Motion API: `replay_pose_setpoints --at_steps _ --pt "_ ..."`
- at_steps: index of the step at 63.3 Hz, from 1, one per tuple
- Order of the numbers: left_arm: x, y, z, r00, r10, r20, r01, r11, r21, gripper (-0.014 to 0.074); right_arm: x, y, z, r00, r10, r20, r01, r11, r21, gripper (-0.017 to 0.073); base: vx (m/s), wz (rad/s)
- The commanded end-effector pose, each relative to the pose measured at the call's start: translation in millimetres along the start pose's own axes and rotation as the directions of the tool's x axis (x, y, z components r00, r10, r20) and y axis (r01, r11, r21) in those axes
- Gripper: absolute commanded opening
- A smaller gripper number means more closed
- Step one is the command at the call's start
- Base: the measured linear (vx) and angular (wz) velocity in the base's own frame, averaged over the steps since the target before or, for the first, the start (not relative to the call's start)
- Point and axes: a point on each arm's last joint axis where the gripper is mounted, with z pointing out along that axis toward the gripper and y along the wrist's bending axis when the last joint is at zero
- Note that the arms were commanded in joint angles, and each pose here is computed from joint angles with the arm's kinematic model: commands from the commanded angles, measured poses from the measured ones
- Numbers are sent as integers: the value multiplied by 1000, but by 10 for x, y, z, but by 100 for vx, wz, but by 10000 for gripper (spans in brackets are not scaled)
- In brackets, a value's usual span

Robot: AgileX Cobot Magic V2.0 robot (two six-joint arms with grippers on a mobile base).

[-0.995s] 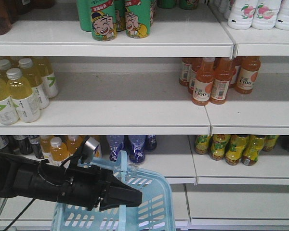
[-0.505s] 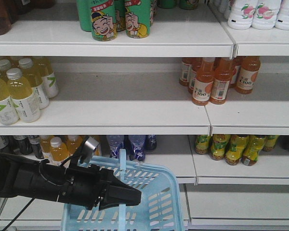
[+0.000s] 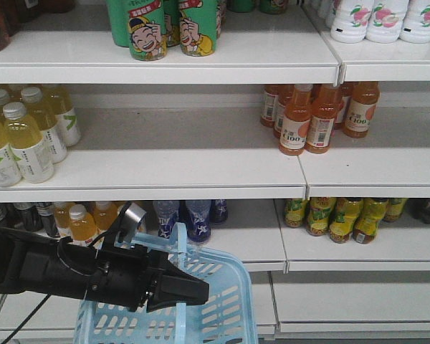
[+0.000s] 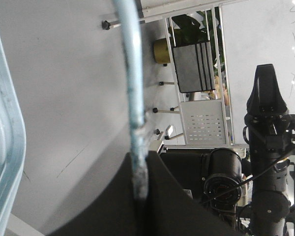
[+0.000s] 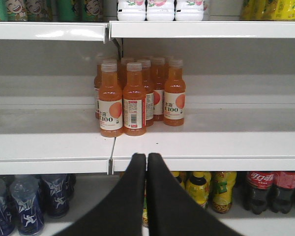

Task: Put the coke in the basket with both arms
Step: 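Turn the base away from the shelf holding the basket in the left gripper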

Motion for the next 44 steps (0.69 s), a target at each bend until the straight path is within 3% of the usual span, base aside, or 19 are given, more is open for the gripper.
replay_pose_setpoints --at_steps 1,44 --pt "-52 -263 -54 998 27 62 -35 991 128 -7 -41 4 -12 997 -13 79 13 1000 -2 -8 -3 -11" --pt "-54 -260 -54 998 27 63 -34 992 125 -6 -41 4 -12 997 -13 79 13 1000 -2 -8 -8 -33"
